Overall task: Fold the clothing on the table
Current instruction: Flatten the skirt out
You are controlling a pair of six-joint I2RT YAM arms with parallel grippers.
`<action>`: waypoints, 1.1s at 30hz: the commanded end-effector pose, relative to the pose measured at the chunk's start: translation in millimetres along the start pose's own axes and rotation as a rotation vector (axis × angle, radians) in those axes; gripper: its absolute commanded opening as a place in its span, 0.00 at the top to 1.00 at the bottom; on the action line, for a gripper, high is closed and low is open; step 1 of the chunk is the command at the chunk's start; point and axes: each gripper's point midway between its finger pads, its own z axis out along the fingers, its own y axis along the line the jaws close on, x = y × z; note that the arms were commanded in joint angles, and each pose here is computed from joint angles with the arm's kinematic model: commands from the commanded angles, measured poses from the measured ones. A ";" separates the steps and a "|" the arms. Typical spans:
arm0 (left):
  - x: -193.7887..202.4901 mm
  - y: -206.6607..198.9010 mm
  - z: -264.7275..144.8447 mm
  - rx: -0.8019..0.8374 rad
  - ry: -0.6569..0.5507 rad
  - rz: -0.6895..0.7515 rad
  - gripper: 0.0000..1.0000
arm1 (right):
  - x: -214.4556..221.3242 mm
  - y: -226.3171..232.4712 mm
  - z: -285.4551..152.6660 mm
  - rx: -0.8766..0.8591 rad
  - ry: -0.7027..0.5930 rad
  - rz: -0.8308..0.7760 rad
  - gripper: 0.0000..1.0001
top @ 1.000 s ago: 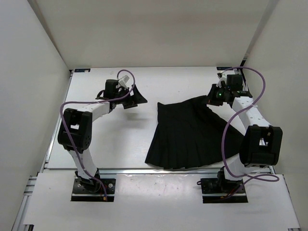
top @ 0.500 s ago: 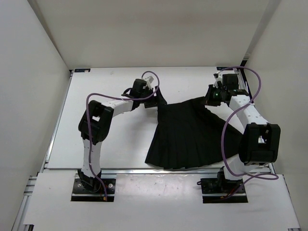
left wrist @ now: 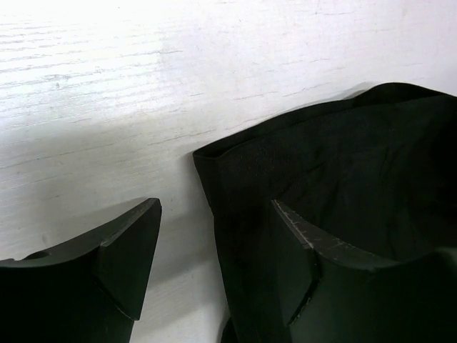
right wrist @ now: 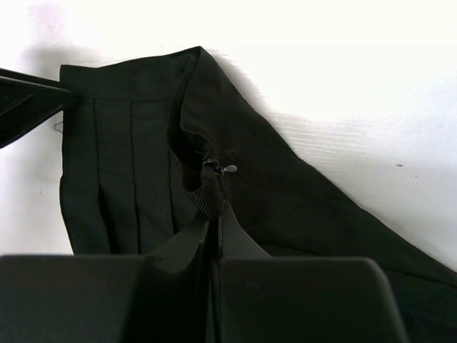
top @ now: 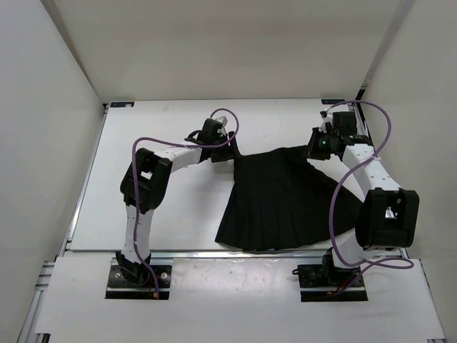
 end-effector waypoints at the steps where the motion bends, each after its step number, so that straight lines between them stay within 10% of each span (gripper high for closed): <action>1: -11.0 -14.1 1.0 0.011 -0.034 0.014 0.29 | -4.5 1.8 -12.8 0.006 -0.033 -0.010 1.00; 4: -9.4 -25.9 6.1 0.050 -0.028 0.000 0.41 | -2.8 3.3 -14.4 0.009 -0.030 -0.018 1.00; 6: -7.4 -29.7 12.3 0.059 -0.027 -0.012 0.94 | 1.5 1.5 -14.0 0.015 -0.023 -0.015 1.00; 7: -7.6 -33.6 14.1 0.070 -0.025 -0.020 1.00 | 3.5 2.1 -13.2 0.018 -0.019 -0.018 1.00; 23: -193.6 -28.0 -183.7 0.306 -0.370 -0.032 1.00 | -87.6 54.2 -67.9 -0.066 -0.250 -0.099 1.00; 33: -127.4 -52.3 -255.6 0.510 -0.322 -0.016 1.00 | -46.0 100.7 -89.9 -0.208 -0.211 -0.224 1.00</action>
